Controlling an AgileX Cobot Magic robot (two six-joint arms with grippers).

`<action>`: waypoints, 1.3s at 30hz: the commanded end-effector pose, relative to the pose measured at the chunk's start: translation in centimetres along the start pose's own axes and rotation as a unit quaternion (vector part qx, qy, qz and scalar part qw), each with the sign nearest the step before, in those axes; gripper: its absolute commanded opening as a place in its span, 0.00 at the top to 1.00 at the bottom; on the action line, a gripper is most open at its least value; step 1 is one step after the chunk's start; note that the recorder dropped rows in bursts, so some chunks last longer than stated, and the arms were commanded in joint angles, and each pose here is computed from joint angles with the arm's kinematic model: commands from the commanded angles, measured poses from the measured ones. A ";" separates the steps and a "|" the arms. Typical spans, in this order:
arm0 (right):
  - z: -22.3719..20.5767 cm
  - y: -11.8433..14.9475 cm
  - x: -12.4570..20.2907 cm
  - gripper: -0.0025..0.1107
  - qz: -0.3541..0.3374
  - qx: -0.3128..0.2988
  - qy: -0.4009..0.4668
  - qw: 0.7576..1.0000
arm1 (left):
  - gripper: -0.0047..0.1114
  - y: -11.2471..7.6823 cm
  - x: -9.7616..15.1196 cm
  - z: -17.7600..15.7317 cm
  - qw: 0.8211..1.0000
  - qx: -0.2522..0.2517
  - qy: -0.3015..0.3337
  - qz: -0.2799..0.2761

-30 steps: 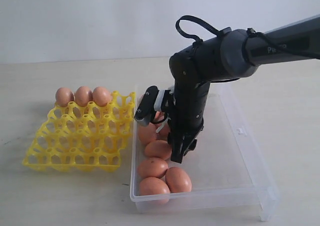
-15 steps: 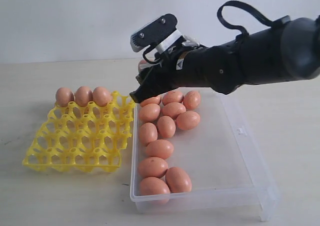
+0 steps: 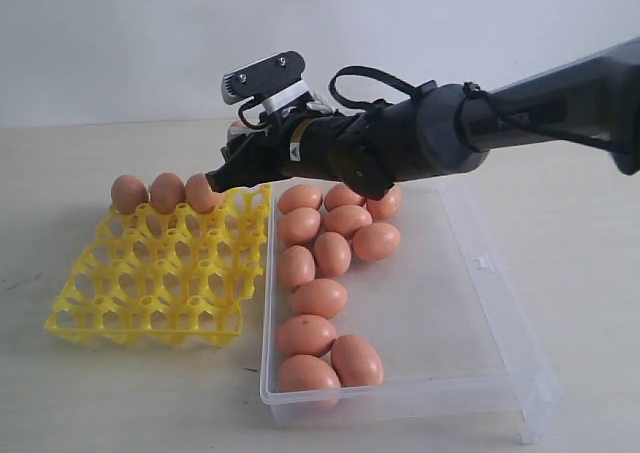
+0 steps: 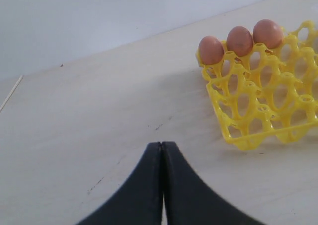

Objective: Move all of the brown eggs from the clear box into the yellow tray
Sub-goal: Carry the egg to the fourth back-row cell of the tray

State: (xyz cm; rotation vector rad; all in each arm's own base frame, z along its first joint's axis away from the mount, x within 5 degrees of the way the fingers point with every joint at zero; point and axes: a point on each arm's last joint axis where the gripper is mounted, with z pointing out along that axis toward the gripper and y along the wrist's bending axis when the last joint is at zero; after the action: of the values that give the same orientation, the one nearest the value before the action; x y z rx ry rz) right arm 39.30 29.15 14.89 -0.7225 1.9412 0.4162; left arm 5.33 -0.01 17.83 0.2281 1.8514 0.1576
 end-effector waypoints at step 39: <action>3.6 0.1 2.6 0.41 0.052 -0.011 0.008 0.999 | 0.96 0.0 -0.2 -0.1 1.000 0.000 -0.009 -0.002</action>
State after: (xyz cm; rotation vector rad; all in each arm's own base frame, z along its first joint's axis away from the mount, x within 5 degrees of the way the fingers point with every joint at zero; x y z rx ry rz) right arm 40.69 30.34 10.68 -0.6346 2.0155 0.4930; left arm 5.33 -0.01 17.83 0.2281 1.8514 0.1576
